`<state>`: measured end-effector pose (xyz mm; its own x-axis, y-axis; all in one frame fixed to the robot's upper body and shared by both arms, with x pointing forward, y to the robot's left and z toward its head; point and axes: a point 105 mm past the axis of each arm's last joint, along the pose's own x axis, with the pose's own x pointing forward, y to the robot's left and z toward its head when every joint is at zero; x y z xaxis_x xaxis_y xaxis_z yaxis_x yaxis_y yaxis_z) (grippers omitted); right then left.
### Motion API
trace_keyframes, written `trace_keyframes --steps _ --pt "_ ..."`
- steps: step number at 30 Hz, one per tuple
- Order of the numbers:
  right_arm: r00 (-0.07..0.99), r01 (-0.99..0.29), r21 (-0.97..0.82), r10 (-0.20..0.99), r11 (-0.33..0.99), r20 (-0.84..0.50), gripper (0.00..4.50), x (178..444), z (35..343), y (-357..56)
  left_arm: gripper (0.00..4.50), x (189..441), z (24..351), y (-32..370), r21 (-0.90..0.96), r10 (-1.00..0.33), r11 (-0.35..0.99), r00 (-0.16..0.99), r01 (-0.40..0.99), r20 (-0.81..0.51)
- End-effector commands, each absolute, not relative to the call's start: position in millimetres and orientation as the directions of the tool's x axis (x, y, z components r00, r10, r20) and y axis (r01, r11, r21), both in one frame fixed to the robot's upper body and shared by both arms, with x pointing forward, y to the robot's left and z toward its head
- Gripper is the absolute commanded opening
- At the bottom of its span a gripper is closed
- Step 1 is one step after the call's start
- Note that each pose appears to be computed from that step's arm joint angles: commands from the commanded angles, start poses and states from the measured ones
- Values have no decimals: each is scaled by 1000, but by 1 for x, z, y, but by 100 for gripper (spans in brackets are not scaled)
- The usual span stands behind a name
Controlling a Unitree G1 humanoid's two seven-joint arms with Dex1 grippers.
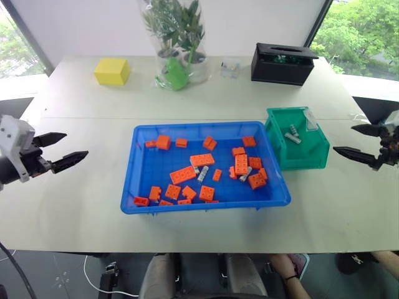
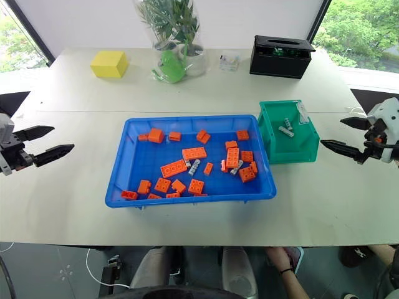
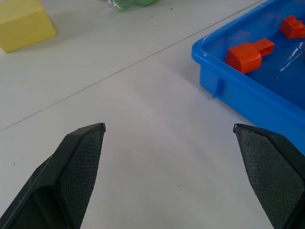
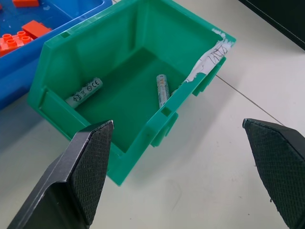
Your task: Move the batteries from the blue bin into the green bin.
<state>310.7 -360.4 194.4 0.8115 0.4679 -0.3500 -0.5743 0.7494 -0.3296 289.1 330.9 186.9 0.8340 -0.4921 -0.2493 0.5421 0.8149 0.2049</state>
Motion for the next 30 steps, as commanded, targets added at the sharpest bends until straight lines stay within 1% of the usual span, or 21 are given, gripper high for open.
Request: trace_keyframes --steps 1,10,16,18,22,25,29,30 --pt "833 -550 -372 461 748 -305 446 316 207 -360 450 286 205 330 263 -497 799 840 541 -217" --pt "849 -526 -382 444 760 -287 446 318 207 -365 450 288 203 331 255 -489 806 844 534 -222" --pt "849 -525 -360 442 772 -290 446 318 205 -368 450 289 203 327 241 -507 799 833 551 -222" --pt "855 -516 -380 433 767 -287 446 319 206 -369 450 290 204 324 245 -516 794 829 557 -215" --pt "871 -490 -414 419 767 -256 446 325 219 -369 450 291 208 315 251 -539 782 821 571 -187" --pt "859 -513 -444 443 735 -258 446 327 232 -363 450 289 207 304 271 -566 748 796 605 -215" --pt "805 -582 -487 543 651 -237 446 338 261 -332 450 285 207 279 276 -645 673 727 686 -234" --pt "768 -621 -500 595 603 -236 446 342 269 -314 450 283 210 267 268 -680 643 696 718 -232"
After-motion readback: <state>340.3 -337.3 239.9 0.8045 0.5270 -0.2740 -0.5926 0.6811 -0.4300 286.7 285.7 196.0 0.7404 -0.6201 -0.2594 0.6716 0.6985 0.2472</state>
